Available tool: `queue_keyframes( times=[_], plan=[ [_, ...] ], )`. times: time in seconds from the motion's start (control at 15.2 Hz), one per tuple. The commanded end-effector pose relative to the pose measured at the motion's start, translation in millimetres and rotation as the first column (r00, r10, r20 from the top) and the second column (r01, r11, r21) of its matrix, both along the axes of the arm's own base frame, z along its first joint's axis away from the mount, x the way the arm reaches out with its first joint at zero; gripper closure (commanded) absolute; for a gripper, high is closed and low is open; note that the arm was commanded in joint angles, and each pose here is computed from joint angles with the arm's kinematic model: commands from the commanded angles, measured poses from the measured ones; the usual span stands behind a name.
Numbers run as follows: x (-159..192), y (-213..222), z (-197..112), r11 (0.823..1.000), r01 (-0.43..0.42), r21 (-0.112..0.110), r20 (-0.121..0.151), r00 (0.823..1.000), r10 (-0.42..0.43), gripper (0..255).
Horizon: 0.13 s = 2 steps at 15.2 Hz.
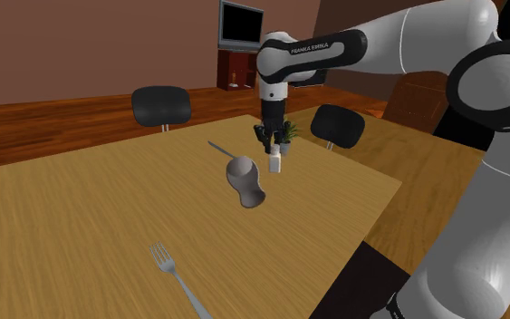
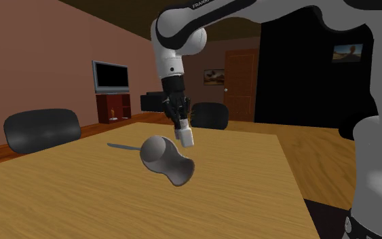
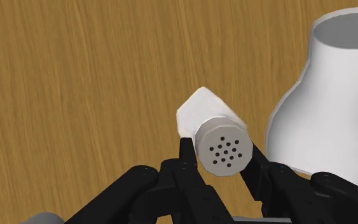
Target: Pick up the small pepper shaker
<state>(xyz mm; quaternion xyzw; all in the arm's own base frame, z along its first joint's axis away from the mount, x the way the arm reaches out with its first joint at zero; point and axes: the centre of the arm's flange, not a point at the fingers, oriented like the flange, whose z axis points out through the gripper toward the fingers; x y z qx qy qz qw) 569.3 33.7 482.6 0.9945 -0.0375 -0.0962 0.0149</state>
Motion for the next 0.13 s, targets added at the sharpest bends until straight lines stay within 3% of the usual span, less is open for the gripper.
queue_keyframes(
  times=[0.0,0.07],
  plan=[
    [0.2,0.4,6.5,1.000,0.000,0.000,-0.001,1.000,0.000,255],
    [0.2,0.4,6.5,1.000,0.000,0.000,-0.001,1.000,0.000,255]
  ],
)
